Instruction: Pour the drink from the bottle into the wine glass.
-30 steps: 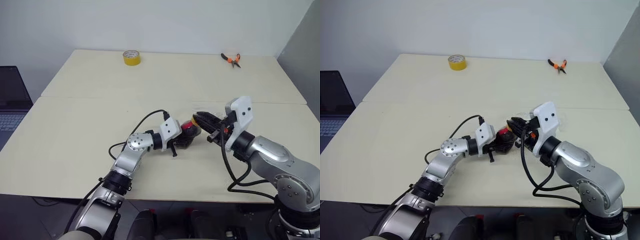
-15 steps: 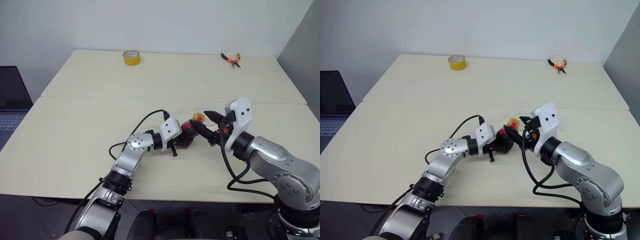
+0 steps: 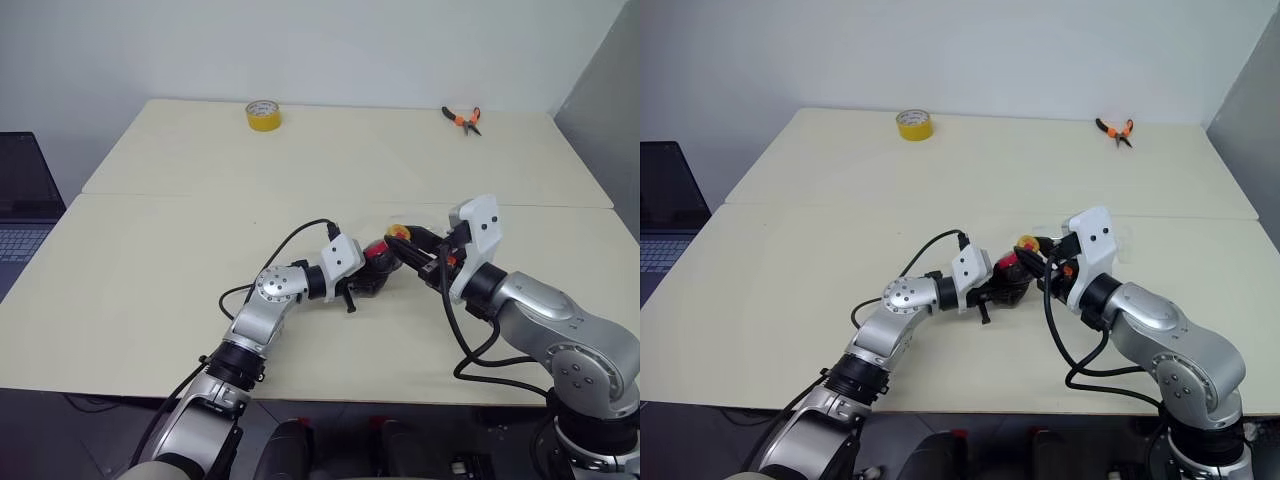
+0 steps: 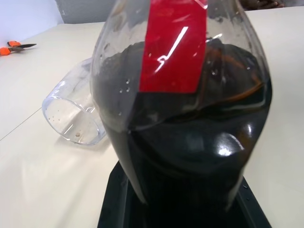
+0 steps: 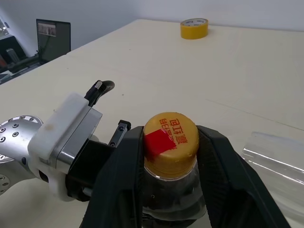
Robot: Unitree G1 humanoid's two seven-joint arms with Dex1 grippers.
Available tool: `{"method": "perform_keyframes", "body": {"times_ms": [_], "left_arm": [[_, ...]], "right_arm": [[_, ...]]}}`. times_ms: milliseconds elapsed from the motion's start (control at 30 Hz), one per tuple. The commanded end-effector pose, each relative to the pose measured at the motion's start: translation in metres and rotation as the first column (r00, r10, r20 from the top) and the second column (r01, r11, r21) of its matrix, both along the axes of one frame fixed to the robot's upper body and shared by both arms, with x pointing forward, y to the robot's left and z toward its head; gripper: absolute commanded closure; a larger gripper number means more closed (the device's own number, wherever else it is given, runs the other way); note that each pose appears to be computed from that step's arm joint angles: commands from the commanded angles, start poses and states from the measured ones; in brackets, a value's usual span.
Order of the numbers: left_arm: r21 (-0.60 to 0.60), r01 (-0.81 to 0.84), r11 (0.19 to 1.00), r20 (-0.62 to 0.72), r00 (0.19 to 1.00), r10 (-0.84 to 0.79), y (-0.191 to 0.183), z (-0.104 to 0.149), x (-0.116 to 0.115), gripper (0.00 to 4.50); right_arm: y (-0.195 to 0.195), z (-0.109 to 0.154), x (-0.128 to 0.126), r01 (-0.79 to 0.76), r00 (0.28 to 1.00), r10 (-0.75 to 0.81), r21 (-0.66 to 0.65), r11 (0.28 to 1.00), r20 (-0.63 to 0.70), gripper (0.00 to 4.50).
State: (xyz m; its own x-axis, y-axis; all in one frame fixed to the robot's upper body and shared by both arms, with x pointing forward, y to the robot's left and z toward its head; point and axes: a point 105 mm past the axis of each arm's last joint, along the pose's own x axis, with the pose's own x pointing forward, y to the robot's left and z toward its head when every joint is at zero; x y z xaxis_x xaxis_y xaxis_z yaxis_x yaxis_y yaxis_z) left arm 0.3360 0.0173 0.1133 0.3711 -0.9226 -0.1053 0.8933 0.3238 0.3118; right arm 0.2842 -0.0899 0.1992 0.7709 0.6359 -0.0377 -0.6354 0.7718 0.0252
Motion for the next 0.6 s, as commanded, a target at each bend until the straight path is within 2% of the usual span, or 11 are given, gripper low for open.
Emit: {"method": "perform_keyframes", "body": {"times_ms": [33,267,433,600], "left_arm": [[-0.043,0.012,0.999,0.07,0.997,-0.009,-0.003,0.021,-0.001,3.87],[-0.064,-0.009,0.998,0.056,0.998,0.013,-0.001,0.021,-0.007,3.87],[-0.071,-0.025,0.997,0.042,0.999,0.028,0.002,0.02,-0.013,3.87],[-0.071,-0.029,0.997,0.034,0.999,0.031,0.003,0.02,-0.016,3.88]], "right_arm": [[-0.005,0.012,0.001,0.0,0.998,-0.001,0.009,1.0,0.055,3.26],[-0.021,0.028,0.024,-0.194,0.958,0.212,-0.113,0.975,0.191,3.26],[-0.024,0.022,0.046,-0.282,0.918,0.336,-0.252,0.926,0.211,3.26],[-0.028,0.019,0.061,-0.291,0.899,0.372,-0.321,0.901,0.23,1.44]]}}
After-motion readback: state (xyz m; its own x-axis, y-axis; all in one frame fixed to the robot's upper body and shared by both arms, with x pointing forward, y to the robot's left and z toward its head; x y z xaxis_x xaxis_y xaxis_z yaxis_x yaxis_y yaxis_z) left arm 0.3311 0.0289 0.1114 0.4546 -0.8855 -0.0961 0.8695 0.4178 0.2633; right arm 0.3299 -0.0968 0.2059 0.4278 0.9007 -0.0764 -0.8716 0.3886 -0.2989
